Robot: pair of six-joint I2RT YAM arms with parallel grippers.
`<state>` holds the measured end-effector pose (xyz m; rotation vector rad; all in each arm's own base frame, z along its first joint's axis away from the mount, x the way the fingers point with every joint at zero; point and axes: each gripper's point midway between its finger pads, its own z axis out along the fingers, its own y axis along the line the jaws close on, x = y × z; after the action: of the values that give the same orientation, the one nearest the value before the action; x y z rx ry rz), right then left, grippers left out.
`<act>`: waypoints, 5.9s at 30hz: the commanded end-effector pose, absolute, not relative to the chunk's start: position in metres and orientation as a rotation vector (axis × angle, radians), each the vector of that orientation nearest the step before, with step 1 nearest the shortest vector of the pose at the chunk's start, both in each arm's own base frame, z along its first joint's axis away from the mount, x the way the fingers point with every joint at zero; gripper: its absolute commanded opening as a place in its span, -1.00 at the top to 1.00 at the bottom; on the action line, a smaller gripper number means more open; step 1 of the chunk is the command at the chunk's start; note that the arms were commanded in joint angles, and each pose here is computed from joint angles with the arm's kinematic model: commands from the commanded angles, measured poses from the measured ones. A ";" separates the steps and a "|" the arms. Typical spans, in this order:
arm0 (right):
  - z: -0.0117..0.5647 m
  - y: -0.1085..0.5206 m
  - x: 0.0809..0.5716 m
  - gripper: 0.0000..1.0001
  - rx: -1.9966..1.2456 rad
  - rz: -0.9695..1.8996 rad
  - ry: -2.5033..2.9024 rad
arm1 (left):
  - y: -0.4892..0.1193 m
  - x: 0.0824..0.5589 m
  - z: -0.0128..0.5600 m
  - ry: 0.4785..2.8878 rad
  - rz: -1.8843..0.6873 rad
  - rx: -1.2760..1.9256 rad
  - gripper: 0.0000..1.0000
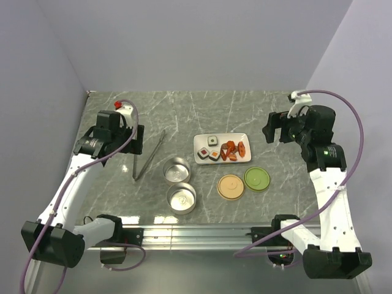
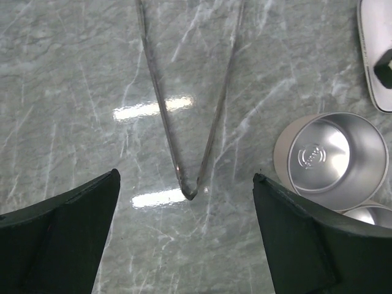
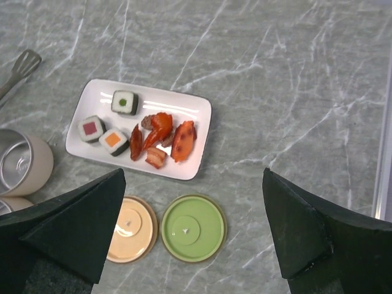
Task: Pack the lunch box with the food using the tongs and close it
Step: Grab the clamp with the left arm, then pass the clamp from the left arm to the right, then pass the clamp from the right arm to the left
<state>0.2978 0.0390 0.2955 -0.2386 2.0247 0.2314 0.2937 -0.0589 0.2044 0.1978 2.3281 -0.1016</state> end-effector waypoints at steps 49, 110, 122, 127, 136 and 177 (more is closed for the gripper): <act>0.269 0.047 0.333 -0.99 -0.254 0.313 2.135 | -0.073 0.346 0.004 2.829 -0.106 0.210 -0.74; 0.316 0.251 0.281 -0.97 -1.531 0.120 1.019 | -0.208 0.273 0.265 2.173 -1.010 1.029 0.42; 0.288 0.322 0.250 -0.88 -1.781 0.096 0.809 | -0.238 0.242 0.279 2.089 -1.086 1.130 0.42; 0.282 0.334 0.252 -0.83 -1.790 0.054 0.804 | -0.242 0.232 0.277 2.088 -1.121 1.183 0.43; 0.269 0.348 0.258 -0.44 -1.838 0.040 0.833 | -0.248 0.219 0.273 2.094 -1.161 1.241 0.43; 0.280 0.343 0.268 1.00 -1.752 0.013 0.963 | -0.246 0.219 0.255 2.181 -1.140 1.211 0.14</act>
<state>0.2668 0.3380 0.2445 -1.8350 1.0197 0.0228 0.2202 -0.2415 0.2527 1.2006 2.2024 -1.1169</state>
